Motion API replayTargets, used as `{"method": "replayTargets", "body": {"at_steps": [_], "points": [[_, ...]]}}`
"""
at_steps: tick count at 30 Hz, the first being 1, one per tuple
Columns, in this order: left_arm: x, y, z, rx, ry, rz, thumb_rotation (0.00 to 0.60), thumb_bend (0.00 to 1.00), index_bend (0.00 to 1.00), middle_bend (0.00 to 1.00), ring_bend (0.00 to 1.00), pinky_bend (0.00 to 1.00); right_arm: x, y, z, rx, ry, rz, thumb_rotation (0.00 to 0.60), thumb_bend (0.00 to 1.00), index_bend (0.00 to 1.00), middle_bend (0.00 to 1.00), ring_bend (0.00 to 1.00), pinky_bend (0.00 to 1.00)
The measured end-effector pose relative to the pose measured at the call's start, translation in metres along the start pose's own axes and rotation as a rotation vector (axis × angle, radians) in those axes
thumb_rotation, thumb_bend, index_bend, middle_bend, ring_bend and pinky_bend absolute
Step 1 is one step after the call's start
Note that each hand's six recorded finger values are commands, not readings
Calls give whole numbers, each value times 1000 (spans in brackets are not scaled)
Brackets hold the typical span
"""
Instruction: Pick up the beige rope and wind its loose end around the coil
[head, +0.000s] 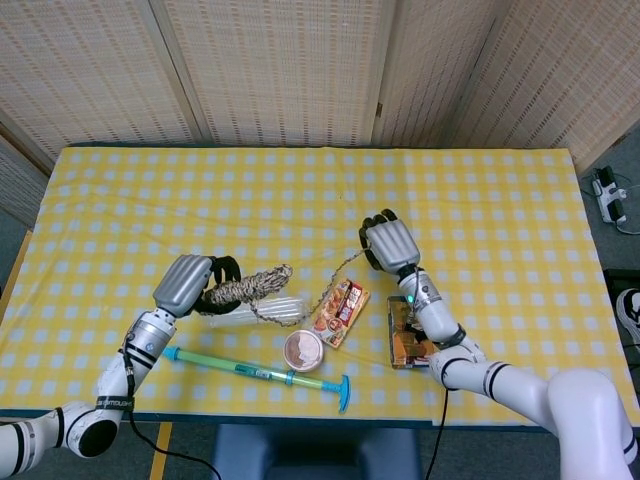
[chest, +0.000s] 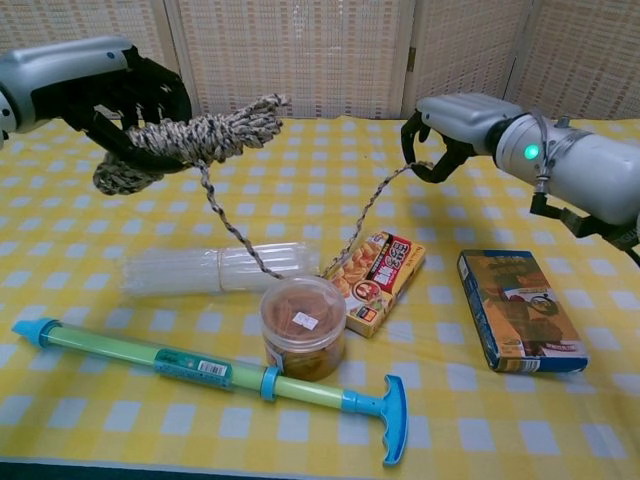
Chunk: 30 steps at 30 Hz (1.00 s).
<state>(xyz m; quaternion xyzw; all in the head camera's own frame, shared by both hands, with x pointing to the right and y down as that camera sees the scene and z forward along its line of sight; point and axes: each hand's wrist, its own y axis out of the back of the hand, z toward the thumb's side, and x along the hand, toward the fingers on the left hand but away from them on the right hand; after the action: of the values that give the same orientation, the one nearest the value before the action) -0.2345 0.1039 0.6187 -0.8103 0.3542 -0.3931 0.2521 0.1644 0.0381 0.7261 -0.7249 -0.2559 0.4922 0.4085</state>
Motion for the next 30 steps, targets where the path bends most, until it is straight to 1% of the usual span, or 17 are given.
{"method": "replayTargets", "body": {"at_steps": [3, 6, 10, 13, 17, 21, 26, 30], "points": [[3, -3, 14, 4, -30, -8, 600, 291, 650, 646, 584, 653, 9, 19, 15, -33, 28, -52, 600, 575, 645, 387, 318, 213], [6, -9, 26, 24, -54, -21, 600, 291, 650, 645, 584, 651, 17, 38, 30, -44, 43, -109, 600, 575, 649, 409, 344, 241], [11, -20, 43, 53, -76, -45, 600, 291, 649, 645, 584, 651, 19, 57, 45, -45, 42, -156, 600, 575, 650, 431, 369, 264], [17, -30, 53, 63, -70, -68, 600, 291, 649, 645, 584, 651, 16, 70, 59, -68, 37, -185, 600, 575, 651, 443, 380, 275], [27, -42, 63, 55, -45, -101, 600, 291, 649, 646, 584, 651, 13, 85, 78, -99, 39, -212, 600, 576, 653, 448, 382, 278], [39, -54, 75, 48, -14, -127, 600, 290, 648, 645, 584, 651, 16, 91, 95, -125, 63, -223, 600, 576, 653, 448, 382, 278], [53, -61, 80, 24, 47, -126, 600, 291, 648, 645, 584, 651, 25, 98, 105, -155, 85, -236, 600, 575, 653, 448, 383, 278], [66, -62, 70, -3, 133, -110, 600, 291, 648, 646, 584, 651, 33, 103, 105, -180, 91, -250, 600, 576, 653, 448, 386, 278]]}}
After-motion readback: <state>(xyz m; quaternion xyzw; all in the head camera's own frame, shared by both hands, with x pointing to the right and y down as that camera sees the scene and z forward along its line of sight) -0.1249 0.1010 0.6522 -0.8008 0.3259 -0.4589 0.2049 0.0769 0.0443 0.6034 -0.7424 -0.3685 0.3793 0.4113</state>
